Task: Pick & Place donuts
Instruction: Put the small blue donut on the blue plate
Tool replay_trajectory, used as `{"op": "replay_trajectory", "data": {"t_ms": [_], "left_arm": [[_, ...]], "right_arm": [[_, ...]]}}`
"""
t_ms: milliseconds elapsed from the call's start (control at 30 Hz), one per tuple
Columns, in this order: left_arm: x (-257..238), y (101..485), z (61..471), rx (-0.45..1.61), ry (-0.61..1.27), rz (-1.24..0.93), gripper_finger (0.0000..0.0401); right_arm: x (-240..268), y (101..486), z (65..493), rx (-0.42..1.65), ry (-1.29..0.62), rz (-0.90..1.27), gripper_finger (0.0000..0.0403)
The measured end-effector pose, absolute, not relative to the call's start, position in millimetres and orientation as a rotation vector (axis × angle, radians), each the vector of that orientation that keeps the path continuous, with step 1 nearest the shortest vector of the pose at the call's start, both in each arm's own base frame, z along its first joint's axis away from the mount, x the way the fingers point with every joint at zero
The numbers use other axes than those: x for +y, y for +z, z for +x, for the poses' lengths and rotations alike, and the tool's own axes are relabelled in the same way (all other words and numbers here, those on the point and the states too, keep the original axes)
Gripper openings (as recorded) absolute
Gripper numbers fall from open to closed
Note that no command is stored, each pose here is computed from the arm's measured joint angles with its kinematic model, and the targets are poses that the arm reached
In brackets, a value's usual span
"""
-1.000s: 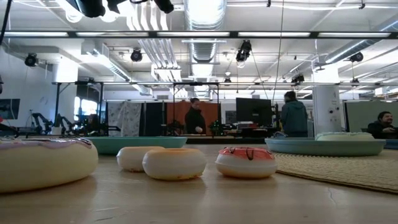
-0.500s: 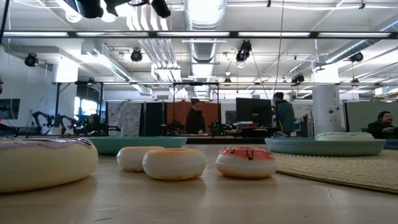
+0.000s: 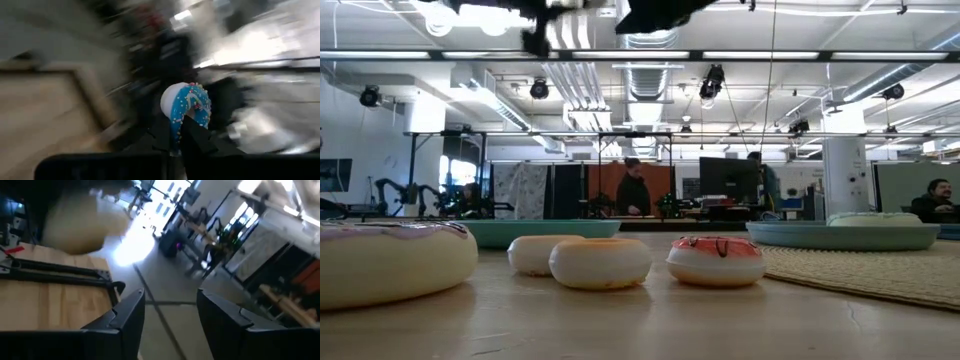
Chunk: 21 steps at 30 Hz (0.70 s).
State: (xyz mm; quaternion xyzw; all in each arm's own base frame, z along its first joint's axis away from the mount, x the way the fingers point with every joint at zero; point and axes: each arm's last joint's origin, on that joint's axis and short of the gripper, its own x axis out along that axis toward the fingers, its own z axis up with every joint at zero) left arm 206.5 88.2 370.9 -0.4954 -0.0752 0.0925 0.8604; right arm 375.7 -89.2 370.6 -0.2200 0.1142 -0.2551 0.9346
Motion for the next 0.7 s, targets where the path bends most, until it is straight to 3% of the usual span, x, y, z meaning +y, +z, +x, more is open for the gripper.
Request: {"op": "replay_trajectory", "data": {"t_ms": [167, 333, 467, 700], "left_arm": [[70, 334, 192, 0.242, 0.404, -1.065, 0.0004], [49, 292, 196, 0.42, 0.363, -1.022, 0.0004], [38, 234, 195, 0.591, 0.421, -1.103, 0.0003], [34, 174, 191, 0.488, 0.491, -1.24, 0.0003]], "right_arm": [[-100, 369, 362, 0.306, -0.567, -0.311, 0.0171], [-107, 371, 353, 0.312, -0.604, -0.22, 0.0167], [-106, 373, 352, 0.296, -0.608, -0.183, 0.0162], [-103, 370, 352, 0.319, -0.599, -0.162, 0.0156]]}}
